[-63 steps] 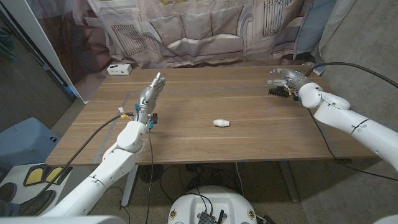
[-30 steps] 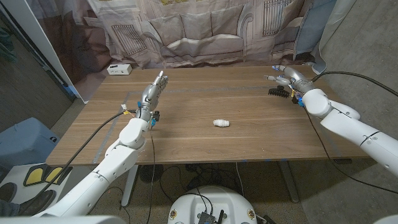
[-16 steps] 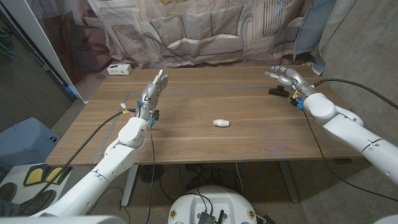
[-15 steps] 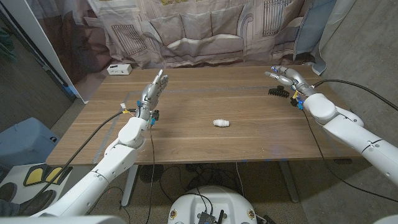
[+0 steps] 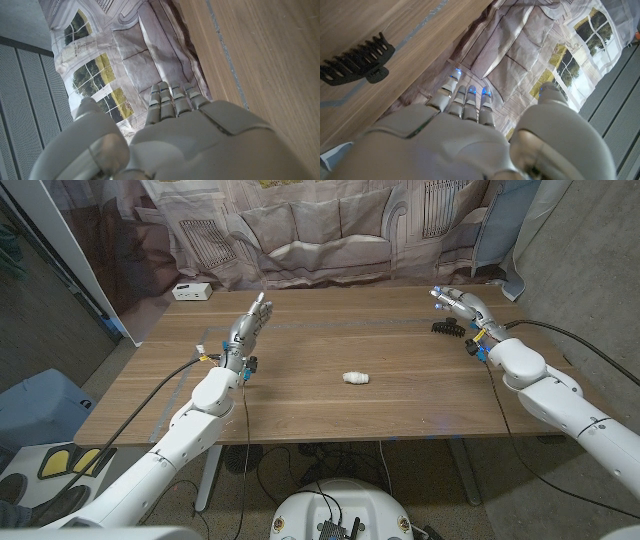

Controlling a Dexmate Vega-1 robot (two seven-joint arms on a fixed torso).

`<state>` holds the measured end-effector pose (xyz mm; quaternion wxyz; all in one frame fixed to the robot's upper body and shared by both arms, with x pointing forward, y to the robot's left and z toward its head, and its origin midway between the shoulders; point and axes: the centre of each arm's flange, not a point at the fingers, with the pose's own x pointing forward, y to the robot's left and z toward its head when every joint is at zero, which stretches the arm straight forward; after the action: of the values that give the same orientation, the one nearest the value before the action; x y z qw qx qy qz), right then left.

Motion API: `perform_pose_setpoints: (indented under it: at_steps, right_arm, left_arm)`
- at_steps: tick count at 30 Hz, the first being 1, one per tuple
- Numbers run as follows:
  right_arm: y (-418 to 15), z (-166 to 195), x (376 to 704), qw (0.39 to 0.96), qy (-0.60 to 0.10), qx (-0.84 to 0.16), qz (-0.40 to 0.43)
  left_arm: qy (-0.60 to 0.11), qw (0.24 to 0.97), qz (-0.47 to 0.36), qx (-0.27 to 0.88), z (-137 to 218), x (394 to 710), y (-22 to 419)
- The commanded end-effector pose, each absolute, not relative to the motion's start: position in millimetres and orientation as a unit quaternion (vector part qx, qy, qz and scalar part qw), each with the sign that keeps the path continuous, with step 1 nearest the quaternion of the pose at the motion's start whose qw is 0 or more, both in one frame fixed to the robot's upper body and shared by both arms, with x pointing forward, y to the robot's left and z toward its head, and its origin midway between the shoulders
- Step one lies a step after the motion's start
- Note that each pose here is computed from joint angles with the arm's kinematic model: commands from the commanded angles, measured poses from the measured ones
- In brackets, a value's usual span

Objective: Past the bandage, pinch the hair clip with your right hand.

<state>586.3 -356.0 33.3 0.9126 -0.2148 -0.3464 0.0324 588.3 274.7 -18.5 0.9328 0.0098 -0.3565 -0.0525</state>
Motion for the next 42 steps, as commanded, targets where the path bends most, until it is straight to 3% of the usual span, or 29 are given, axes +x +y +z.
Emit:
perform_pose_setpoints:
  at_steps: [1, 42]
  right_arm:
    - [-354.9, 23.4, 585.5, 0.921, -0.360, -0.128, 0.079]
    - [-336.7, -14.5, 615.2, 0.922, -0.331, -0.027, 0.202]
  left_arm:
    - [-0.353, 0.934, -0.058, 0.011, -17.8, 595.3, 272.7]
    - [-0.358, 0.931, -0.071, -0.009, -17.8, 604.9, 273.7]
